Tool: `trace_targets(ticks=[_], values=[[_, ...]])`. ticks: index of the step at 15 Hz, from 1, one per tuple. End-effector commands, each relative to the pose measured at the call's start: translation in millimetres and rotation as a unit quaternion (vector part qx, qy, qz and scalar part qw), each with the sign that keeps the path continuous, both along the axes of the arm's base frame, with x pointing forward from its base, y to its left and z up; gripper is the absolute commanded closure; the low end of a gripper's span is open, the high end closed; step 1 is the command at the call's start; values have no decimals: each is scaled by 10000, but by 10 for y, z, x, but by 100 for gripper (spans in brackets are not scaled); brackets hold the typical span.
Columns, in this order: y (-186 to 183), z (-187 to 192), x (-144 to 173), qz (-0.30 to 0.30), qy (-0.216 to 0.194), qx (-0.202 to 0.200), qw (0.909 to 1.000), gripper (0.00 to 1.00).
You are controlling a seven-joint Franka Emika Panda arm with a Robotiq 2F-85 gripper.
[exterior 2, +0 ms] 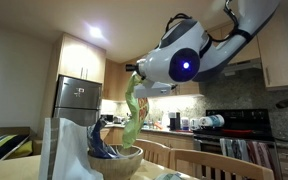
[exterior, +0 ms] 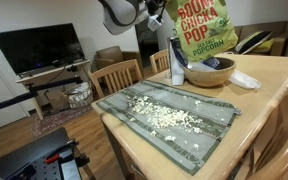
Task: Pick the bag of popcorn and pour its contents on the cloth on the table
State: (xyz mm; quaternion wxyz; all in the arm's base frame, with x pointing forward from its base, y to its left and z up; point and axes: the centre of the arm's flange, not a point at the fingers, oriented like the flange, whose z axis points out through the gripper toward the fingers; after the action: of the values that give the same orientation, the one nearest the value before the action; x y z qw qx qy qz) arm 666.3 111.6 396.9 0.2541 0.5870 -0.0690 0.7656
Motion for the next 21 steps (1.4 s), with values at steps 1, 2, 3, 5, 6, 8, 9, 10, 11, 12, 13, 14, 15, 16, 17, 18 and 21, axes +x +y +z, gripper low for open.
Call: trace_targets(ticks=[1, 2, 3, 5, 6, 8, 9, 10, 11, 12, 13, 14, 15, 16, 17, 18, 21], values=[[-25, 1, 167, -108, 5, -68, 9999, 100], [-40, -34, 199, -126, 45, -86, 9999, 100], [-52, -69, 224, -154, 66, -124, 9998, 100], [-53, -121, 260, -167, 100, -205, 9996, 100], [-54, -145, 275, -175, 94, -250, 9995, 100], [-38, -201, 296, -179, 153, -361, 9991, 100], [-31, -220, 293, -146, 188, -396, 9989, 100], [-26, -233, 288, -128, 250, -406, 9988, 92], [-29, -246, 289, -153, 285, -429, 9986, 72], [-30, -254, 290, -150, 293, -445, 9985, 66], [-34, -254, 288, -149, 311, -475, 9983, 57], [-38, -254, 281, -104, 323, -500, 9982, 50], [-44, -255, 281, -134, 308, -504, 9982, 44], [-53, -252, 278, -131, 338, -472, 9982, 35], [-57, -250, 272, -131, 335, -452, 9983, 28], [-56, -230, 258, -122, 335, -390, 9986, 19], [-40, -110, 177, -40, 287, -292, 9992, 1]])
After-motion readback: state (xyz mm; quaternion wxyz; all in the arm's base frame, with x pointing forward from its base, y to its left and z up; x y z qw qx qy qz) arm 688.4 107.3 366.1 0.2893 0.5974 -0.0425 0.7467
